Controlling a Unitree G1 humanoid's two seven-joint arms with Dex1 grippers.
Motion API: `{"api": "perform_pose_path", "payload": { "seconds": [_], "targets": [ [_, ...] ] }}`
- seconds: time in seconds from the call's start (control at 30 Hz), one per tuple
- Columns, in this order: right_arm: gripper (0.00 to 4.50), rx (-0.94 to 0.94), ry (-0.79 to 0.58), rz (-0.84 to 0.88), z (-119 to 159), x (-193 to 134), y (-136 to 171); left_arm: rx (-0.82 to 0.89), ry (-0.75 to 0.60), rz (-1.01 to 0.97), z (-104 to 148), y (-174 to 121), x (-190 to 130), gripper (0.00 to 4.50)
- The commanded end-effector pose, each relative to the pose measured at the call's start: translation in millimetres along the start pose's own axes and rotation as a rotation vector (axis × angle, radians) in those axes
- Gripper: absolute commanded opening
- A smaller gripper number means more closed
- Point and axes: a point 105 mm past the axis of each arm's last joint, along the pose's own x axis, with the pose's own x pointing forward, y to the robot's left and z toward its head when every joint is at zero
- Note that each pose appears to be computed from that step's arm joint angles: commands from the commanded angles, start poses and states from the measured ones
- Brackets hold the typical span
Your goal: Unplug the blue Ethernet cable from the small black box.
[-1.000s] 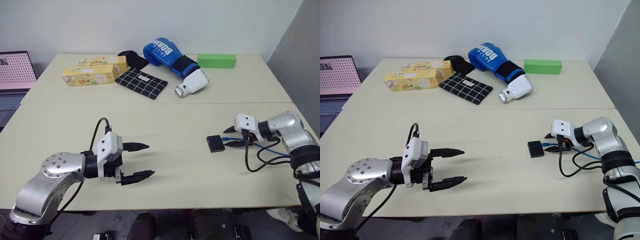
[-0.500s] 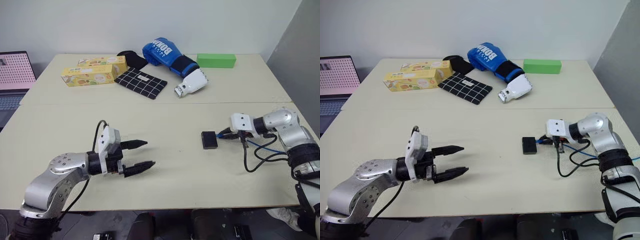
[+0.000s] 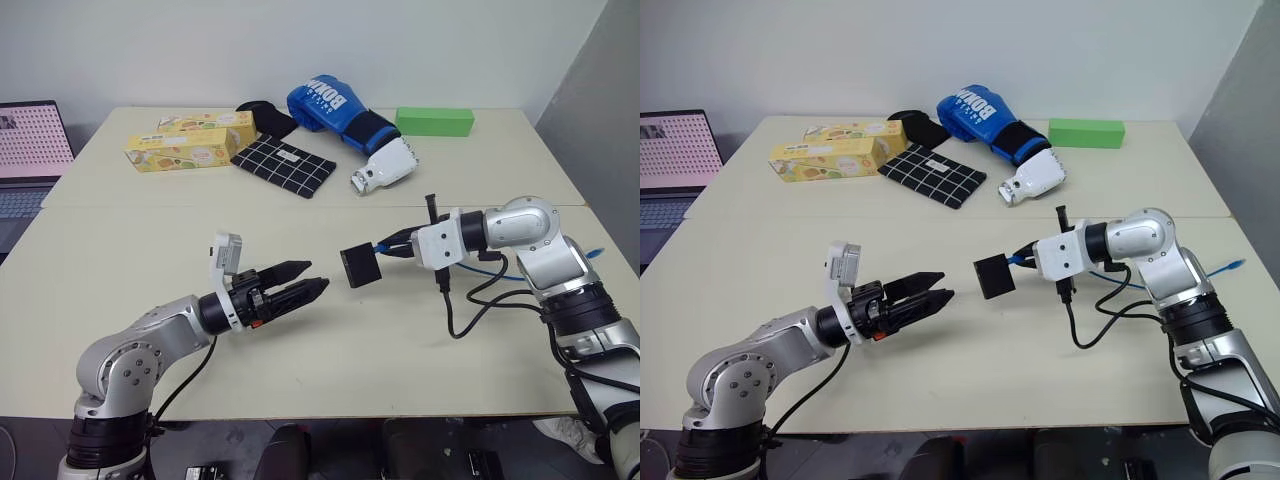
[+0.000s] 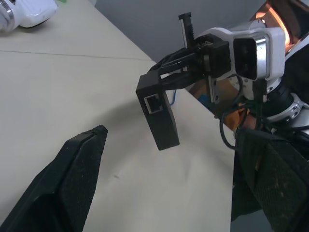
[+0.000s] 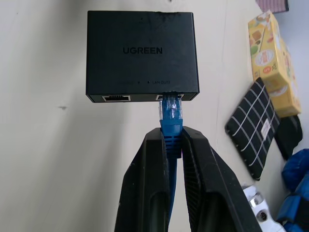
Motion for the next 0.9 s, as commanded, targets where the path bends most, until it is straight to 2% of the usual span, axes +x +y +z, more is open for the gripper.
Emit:
{"api": "perform_pose_path", "payload": {
  "seconds": [0.03, 0.37, 0.47, 0.9],
  "targets": [
    [0.13, -0.077, -0.04, -0.042, 22, 1, -17, 0.006, -0.035, -0.016, 6, -3, 6, 4.5],
    [0.13, -0.091, -0.067, -0.06, 35, 6, -22, -0.005, -0.021, -0.032, -1, 0, 17, 4.5],
    [0.13, -0.109, -0.072, -0.064, 39, 9, -23, -0.013, -0.034, -0.042, 1, 1, 22, 4.06],
    [0.12, -0.166, -0.071, -0.065, 46, 18, -19, -0.039, -0.044, -0.042, 3, 8, 23, 1.5]
  ]
}}
